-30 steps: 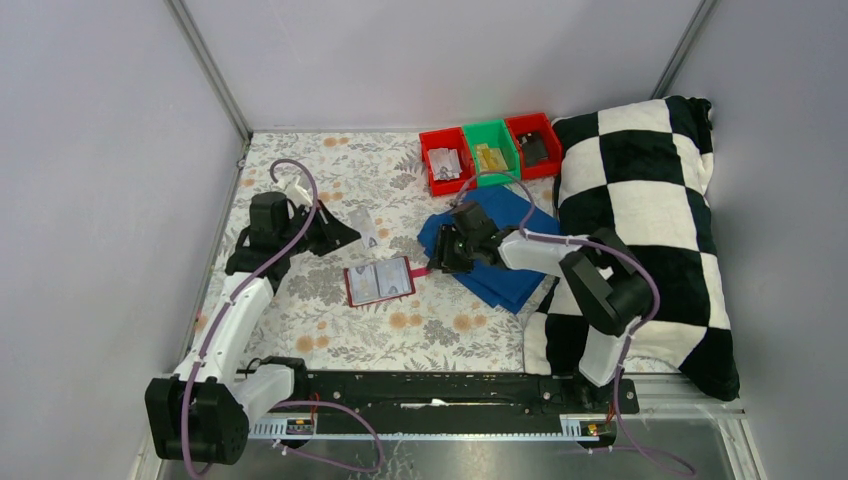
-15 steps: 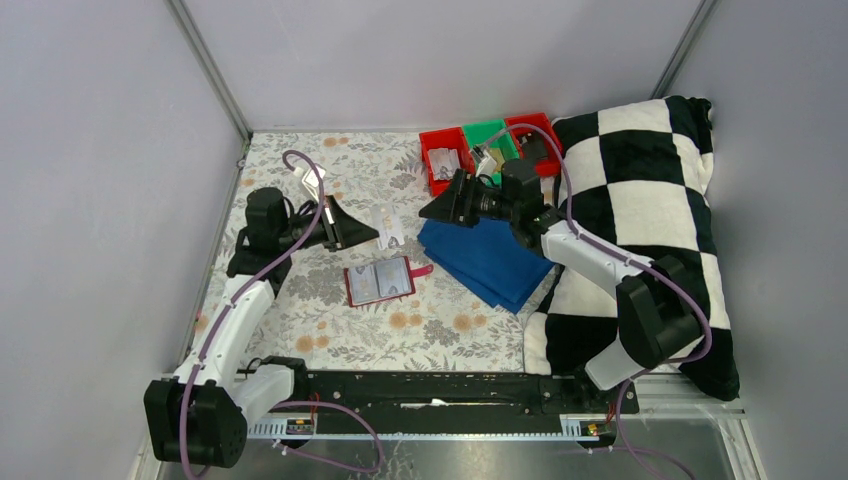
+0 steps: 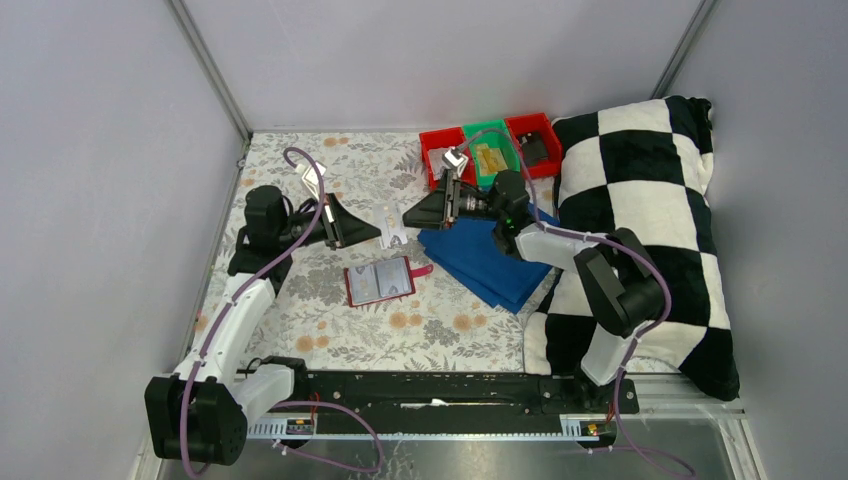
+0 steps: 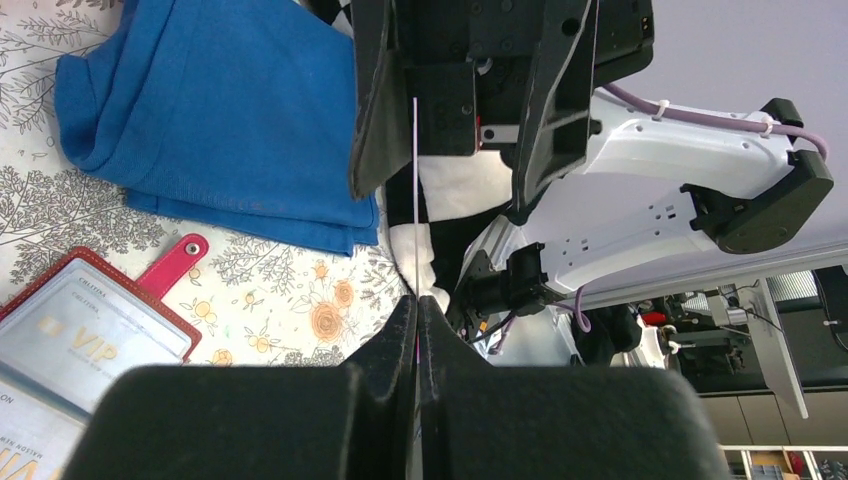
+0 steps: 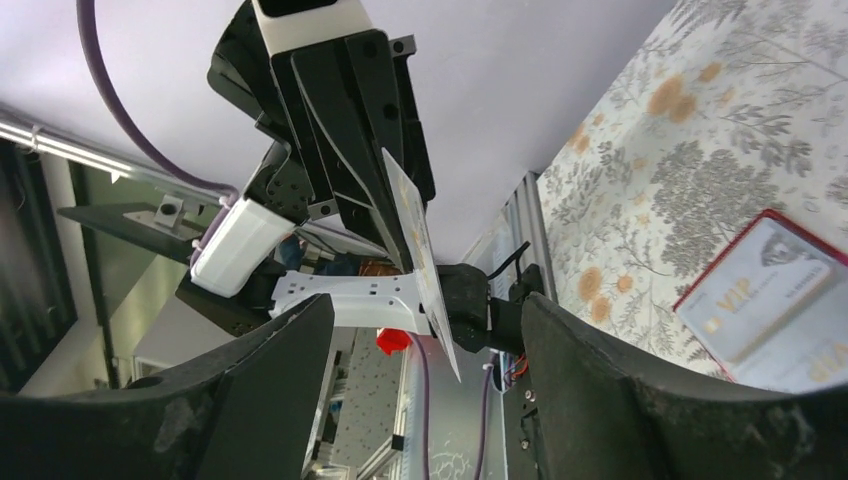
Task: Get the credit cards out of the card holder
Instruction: Place the credit card in the storage box.
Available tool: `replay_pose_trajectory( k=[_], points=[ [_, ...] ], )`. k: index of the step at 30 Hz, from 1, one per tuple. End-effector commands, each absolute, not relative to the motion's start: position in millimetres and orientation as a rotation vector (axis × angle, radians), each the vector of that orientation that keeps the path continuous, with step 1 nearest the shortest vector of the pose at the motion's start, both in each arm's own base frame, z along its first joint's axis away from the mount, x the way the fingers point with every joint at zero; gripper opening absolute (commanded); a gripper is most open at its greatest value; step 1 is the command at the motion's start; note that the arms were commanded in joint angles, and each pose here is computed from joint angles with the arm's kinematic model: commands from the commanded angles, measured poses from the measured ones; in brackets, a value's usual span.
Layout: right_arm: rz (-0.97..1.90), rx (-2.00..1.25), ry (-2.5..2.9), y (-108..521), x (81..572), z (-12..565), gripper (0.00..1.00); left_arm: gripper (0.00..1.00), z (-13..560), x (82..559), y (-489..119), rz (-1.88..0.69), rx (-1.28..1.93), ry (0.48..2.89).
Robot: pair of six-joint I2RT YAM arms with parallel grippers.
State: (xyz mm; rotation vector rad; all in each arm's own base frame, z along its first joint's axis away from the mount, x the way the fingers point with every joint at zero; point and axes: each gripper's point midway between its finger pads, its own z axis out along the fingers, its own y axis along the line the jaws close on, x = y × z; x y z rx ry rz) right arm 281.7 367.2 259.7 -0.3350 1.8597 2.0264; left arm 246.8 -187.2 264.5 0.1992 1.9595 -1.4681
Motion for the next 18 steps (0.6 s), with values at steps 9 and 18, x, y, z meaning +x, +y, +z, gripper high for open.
replay_pose_trajectory(
  k=[9, 18],
  points=[
    [2.267, -0.484, 1.602, 387, 260, 300, 0.39, 0.0, 265, 253, -188, -1.463, 0.228, 1.936],
    [1.945, -0.388, 1.895, 398, 282, 263, 0.0, 0.45, 252, 266, -183, -1.385, 0.15, 2.029]
  ],
)
